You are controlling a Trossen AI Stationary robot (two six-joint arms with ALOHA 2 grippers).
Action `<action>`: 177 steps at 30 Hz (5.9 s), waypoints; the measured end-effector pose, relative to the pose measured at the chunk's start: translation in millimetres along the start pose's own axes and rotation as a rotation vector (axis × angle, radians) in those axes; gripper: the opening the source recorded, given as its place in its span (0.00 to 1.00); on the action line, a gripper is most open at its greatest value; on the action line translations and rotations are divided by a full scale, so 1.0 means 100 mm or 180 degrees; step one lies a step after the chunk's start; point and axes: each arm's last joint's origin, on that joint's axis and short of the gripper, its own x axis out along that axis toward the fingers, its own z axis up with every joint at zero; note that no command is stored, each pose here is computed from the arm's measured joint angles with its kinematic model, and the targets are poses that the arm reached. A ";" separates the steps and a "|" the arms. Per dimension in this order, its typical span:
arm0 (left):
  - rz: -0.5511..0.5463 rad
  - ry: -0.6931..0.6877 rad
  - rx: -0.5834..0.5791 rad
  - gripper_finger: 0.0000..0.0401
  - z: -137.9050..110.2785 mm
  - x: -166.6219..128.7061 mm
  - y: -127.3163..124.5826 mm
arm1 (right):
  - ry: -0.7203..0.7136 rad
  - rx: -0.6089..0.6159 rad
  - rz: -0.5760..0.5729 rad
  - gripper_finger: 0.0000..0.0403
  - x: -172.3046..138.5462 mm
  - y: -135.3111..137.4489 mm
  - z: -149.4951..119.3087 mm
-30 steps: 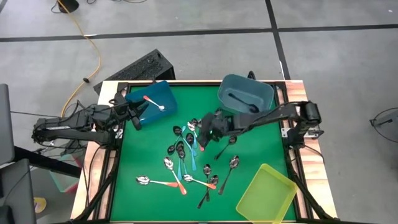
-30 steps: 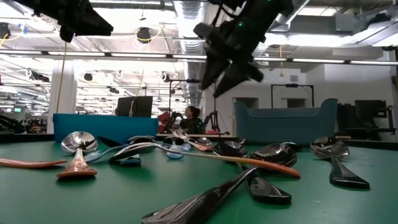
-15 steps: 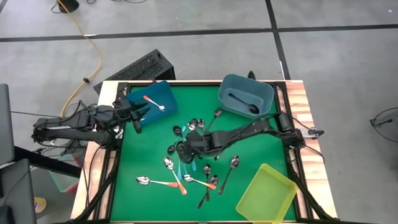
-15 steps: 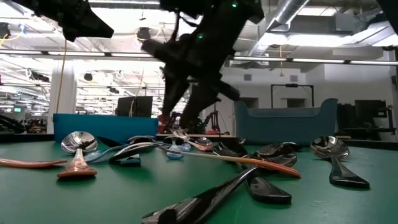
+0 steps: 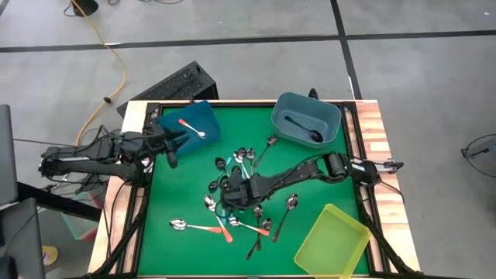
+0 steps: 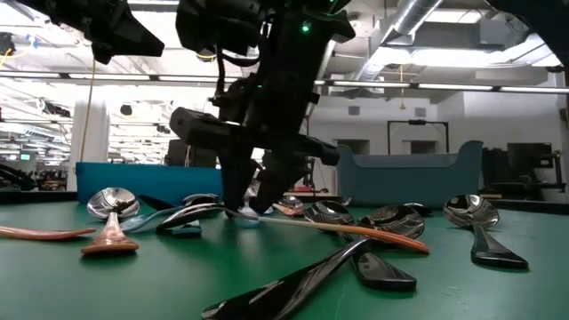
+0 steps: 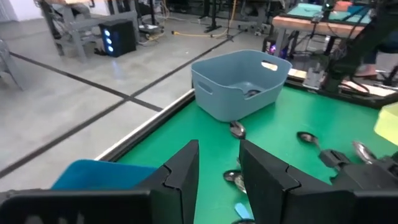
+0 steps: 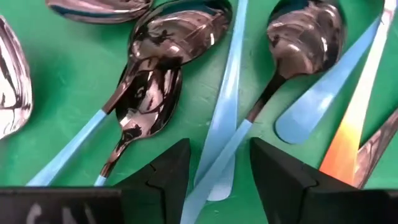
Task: Sort silverware by color (type)
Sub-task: Put the blue spoon into the yellow bin, then put the orange spoon into the dark blue bin
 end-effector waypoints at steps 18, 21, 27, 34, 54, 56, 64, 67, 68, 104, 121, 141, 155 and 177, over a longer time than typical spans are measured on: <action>-0.0201 0.0169 -0.0055 0.25 -0.04 0.00 -0.01 | 0.0178 0.0405 0.0052 0.02 -0.12 0.01 0.09; -0.0200 0.0178 -0.0050 0.25 -0.05 0.00 -0.01 | 0.0163 0.0365 0.0046 0.02 -0.17 0.01 0.16; -0.0202 0.0177 -0.0051 0.25 -0.05 0.00 -0.01 | 0.0107 0.0158 0.0050 0.00 -0.35 0.04 0.30; -0.0201 0.0175 -0.0074 0.25 -0.05 0.00 -0.01 | 0.0029 -0.0139 0.0104 0.00 -0.57 0.06 0.49; -0.0248 0.0176 -0.0368 0.25 -0.04 0.00 -0.02 | -0.0160 0.0296 -0.0154 0.00 -1.93 -0.16 0.40; -0.0248 0.0174 -0.0369 0.25 -0.04 0.00 -0.02 | -0.0234 0.0467 -0.0200 0.00 -2.09 -0.19 0.29; -0.0247 0.0174 -0.0370 0.25 -0.04 0.00 -0.02 | -0.0525 0.1084 -0.0083 0.00 -2.45 -0.09 -0.20; -0.0246 0.0175 -0.0368 0.25 -0.04 0.00 -0.02 | -0.0574 0.1220 0.0006 0.00 -2.53 -0.04 -0.36; -0.0246 0.0175 -0.0369 0.25 -0.04 0.00 -0.02 | -0.0598 0.1273 0.0028 0.00 -2.55 -0.03 -0.39; -0.0347 0.0217 -0.0500 0.25 -0.04 0.00 -0.03 | 0.0625 0.1914 -0.0091 0.00 -2.82 0.06 -1.67; -0.0299 0.0210 -0.0640 0.25 -0.04 0.00 -0.02 | 0.1628 0.1674 -0.0396 0.00 -3.06 -0.02 -2.04; -0.0248 0.0195 -0.0736 0.25 -0.04 0.00 -0.02 | 0.2061 0.1834 -0.1775 0.00 -2.40 -0.19 -2.23; -0.0206 0.0186 -0.0834 0.25 -0.04 0.00 -0.02 | 0.1946 0.1820 -0.2010 0.04 -2.22 -0.27 -2.28; -0.0506 0.0254 -0.0858 0.25 -0.03 0.00 -0.05 | 0.1453 0.1670 -0.1556 0.37 -2.26 -0.23 -2.20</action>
